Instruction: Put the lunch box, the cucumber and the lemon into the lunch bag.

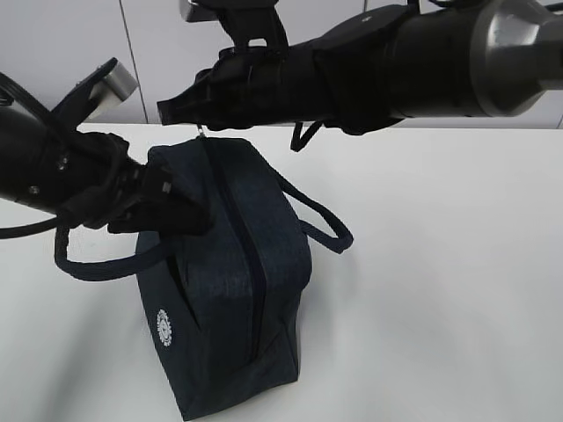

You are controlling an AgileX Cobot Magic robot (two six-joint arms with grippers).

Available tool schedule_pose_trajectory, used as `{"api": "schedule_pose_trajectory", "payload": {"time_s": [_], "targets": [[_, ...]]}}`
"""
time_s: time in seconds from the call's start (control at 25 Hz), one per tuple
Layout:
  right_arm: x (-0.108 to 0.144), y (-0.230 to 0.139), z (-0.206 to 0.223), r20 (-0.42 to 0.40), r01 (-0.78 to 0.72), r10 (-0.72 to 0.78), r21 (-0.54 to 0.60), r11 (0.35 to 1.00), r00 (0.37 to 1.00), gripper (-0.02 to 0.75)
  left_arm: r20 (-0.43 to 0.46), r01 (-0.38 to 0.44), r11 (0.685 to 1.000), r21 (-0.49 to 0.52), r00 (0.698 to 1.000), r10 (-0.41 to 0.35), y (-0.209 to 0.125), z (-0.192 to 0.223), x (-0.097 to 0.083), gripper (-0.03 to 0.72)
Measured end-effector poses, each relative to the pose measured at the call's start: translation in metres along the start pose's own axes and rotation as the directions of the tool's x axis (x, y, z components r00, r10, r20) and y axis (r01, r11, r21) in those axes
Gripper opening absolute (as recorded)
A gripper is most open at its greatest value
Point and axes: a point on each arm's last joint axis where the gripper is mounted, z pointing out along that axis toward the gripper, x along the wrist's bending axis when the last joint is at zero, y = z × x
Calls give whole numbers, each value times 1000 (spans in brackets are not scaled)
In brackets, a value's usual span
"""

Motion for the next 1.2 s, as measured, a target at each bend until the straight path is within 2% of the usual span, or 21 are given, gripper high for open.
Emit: {"api": "schedule_pose_trajectory", "payload": {"time_s": [0.88, 1.2], "targets": [[-2, -1, -1, -32, -2, 2, 12, 1000, 999, 0, 86, -150, 983, 105, 986, 142, -12, -26, -24, -6], [-6, -1, -2, -49, -8, 9, 19, 1000, 999, 0, 125, -173, 977, 122, 980, 158, -15, -35, -33, -6]]}}
